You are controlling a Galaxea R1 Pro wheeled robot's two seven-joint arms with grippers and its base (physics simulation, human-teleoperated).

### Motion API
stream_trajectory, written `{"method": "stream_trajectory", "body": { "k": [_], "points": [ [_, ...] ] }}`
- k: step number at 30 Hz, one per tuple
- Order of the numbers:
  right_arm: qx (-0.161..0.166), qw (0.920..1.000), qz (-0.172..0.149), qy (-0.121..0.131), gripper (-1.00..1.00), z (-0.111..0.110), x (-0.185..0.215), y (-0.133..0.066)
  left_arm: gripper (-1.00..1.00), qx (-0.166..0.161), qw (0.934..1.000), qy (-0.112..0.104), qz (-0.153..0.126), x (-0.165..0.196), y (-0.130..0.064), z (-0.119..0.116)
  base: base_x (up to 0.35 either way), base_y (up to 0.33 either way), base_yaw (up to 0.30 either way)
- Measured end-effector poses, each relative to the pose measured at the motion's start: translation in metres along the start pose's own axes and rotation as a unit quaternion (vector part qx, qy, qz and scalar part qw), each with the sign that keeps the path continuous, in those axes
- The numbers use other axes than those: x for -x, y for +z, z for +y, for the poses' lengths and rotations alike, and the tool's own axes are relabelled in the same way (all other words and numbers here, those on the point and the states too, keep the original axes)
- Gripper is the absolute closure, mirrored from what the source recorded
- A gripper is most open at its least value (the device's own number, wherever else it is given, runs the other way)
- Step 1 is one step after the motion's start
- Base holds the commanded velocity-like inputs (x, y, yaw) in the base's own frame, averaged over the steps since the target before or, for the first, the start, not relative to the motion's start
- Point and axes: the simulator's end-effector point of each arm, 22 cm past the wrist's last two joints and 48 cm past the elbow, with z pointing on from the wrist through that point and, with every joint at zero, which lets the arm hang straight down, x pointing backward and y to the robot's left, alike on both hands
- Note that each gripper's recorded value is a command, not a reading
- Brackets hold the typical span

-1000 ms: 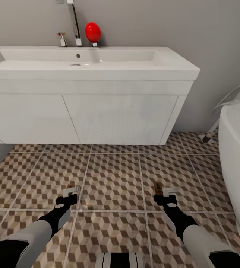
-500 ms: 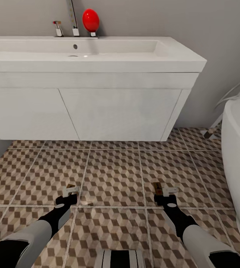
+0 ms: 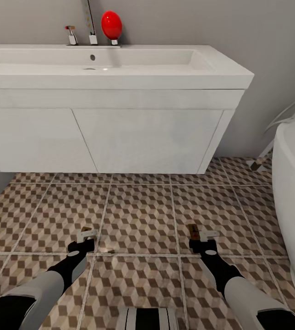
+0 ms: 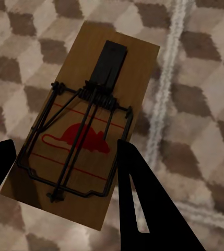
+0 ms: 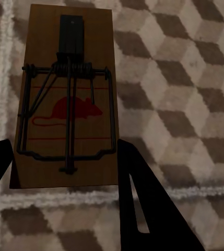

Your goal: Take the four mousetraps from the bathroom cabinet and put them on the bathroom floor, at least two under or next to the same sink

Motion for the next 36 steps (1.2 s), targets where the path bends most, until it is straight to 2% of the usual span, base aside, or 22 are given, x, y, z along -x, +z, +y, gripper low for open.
{"method": "stream_trajectory", "body": {
  "k": [6, 11, 15, 20, 23, 24, 27, 30, 36],
  "points": [
    [-0.005, 1.0000, -0.007, 0.004, 1.00, 0.010, 0.005, -0.003, 1.00, -0.001, 1.0000, 0.005, -0.002, 0.001, 0.000, -0.002, 0.000, 0.000, 0.000],
    [-0.029, 0.9995, -0.012, 0.008, 1.00, 0.005, 0.008, -0.005, 1.00, 0.001, 1.0000, 0.000, -0.002, 0.003, 0.000, -0.001, 0.000, 0.000, 0.000],
    [-0.032, 0.9994, -0.013, 0.009, 1.00, 0.005, 0.008, -0.005, 1.00, 0.008, 1.0000, 0.002, -0.004, 0.005, -0.001, -0.001, 0.000, 0.000, 0.000],
    [-0.030, 0.9992, -0.022, 0.011, 1.00, 0.007, 0.020, -0.006, 1.00, -0.003, 0.9997, 0.023, -0.011, 0.008, -0.003, -0.018, 0.000, 0.000, 0.000],
    [-0.021, 0.9993, -0.028, 0.015, 1.00, 0.018, 0.034, -0.008, 1.00, -0.013, 0.9991, 0.027, -0.029, 0.026, -0.003, -0.024, 0.000, 0.000, 0.000],
    [-0.016, 0.9993, -0.029, 0.016, 1.00, 0.024, 0.040, -0.009, 1.00, -0.023, 0.9984, 0.026, -0.044, 0.042, -0.003, -0.029, 0.000, 0.000, 0.000],
    [-0.006, 0.9993, -0.032, 0.018, 1.00, 0.032, 0.051, -0.010, 1.00, -0.050, 0.9964, 0.023, -0.064, 0.075, -0.005, -0.043, 0.000, 0.000, 0.000],
    [0.000, 0.9989, -0.041, 0.021, 1.00, 0.036, 0.069, -0.010, 1.00, -0.071, 0.9947, 0.023, -0.070, 0.100, -0.009, -0.052, 0.000, 0.000, 0.000],
    [0.016, 0.9980, -0.055, 0.027, 1.00, 0.052, 0.097, -0.011, 1.00, -0.083, 0.9930, 0.017, -0.082, 0.129, -0.013, -0.051, 0.000, 0.000, 0.000]
  ]
}}
